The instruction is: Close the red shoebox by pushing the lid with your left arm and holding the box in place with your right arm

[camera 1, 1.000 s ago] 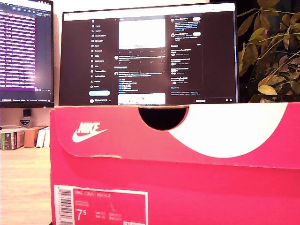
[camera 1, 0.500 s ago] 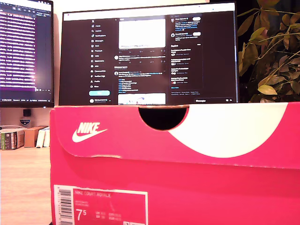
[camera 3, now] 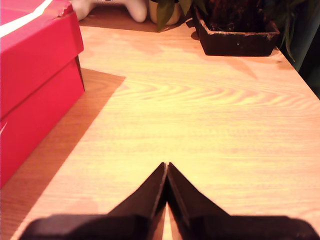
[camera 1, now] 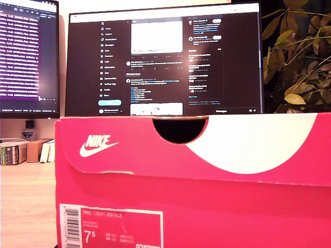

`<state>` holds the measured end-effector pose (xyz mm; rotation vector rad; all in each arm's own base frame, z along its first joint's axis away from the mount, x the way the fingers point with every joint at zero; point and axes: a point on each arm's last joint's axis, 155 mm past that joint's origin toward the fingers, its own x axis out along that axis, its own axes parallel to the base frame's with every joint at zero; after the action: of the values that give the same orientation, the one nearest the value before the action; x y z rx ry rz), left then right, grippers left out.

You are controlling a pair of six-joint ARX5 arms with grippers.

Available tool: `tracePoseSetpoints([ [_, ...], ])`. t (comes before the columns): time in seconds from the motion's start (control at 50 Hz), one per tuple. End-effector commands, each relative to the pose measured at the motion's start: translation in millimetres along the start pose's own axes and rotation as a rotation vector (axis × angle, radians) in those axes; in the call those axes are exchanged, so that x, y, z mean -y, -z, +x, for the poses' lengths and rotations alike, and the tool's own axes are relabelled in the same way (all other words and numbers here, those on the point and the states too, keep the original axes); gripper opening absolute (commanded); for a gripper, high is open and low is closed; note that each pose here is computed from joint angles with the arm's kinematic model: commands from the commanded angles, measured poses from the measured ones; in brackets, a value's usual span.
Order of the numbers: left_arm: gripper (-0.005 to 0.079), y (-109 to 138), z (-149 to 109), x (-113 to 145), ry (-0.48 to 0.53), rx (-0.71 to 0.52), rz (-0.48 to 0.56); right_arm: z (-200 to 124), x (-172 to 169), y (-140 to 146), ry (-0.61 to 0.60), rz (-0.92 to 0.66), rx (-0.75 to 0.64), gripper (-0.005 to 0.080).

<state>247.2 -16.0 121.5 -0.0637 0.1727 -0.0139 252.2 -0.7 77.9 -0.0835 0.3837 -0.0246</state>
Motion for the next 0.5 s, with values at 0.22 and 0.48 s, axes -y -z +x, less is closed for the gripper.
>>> tracePoseSetpoints([
  [0.22,-0.0018,15,3,-16,-0.062,-0.031,0.000,-9,12,-14,0.042,0.030,0.094,-0.0012],
  [0.48,-0.0018,14,2,-32,-0.126,-0.027,-0.012,-20,24,-39,0.087,0.052,0.213,-0.0012],
])
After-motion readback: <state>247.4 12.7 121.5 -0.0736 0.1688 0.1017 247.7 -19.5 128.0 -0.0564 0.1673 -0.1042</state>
